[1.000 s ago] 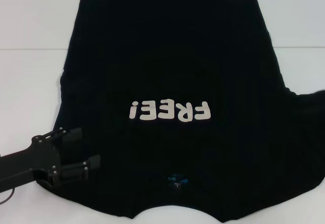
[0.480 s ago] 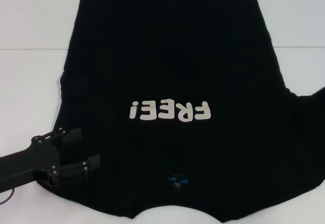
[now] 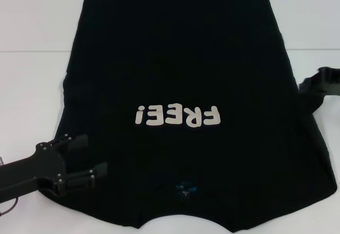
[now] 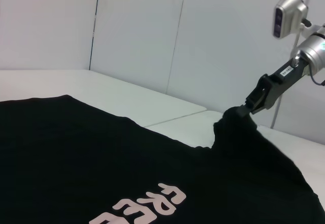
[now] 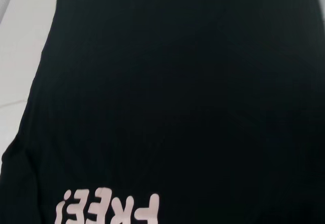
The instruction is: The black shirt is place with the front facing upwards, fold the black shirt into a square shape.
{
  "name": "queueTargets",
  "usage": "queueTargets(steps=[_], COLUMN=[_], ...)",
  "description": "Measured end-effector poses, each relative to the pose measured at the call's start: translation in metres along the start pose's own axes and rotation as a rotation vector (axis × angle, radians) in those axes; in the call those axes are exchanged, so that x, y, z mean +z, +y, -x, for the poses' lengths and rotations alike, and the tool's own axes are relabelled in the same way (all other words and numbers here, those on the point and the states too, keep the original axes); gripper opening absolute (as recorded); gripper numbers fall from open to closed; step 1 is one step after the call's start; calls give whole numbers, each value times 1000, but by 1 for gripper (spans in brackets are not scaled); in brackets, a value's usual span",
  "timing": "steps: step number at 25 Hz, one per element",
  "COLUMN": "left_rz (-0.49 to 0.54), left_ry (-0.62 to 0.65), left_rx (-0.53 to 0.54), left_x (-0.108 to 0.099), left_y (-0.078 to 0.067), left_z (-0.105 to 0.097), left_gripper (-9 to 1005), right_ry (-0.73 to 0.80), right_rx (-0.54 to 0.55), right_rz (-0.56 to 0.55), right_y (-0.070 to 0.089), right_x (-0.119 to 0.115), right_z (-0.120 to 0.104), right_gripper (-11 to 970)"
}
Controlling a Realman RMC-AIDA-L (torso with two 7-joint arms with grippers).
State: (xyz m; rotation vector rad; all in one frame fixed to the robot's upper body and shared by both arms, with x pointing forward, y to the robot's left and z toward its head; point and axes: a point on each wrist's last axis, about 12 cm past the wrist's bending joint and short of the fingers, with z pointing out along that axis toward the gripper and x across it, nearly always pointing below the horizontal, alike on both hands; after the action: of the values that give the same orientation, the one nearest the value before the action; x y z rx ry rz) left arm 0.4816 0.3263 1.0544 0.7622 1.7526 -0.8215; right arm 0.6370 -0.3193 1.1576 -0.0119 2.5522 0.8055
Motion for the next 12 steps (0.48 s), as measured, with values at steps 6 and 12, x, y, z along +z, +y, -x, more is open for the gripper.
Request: queueTargets(steps=[6, 12], left_rz=[1, 4], left_ry=[-2, -3], left_rx=[-3, -4], left_x=[0, 0], left_y=[-1, -1], left_z=[-1, -1], left_gripper=[848, 845], right_ry=[36, 60], right_rx=[-53, -125], right_rz=[1, 29], right_y=[15, 32], right_x=[19, 33], right_z=[0, -1], right_gripper=[47, 75])
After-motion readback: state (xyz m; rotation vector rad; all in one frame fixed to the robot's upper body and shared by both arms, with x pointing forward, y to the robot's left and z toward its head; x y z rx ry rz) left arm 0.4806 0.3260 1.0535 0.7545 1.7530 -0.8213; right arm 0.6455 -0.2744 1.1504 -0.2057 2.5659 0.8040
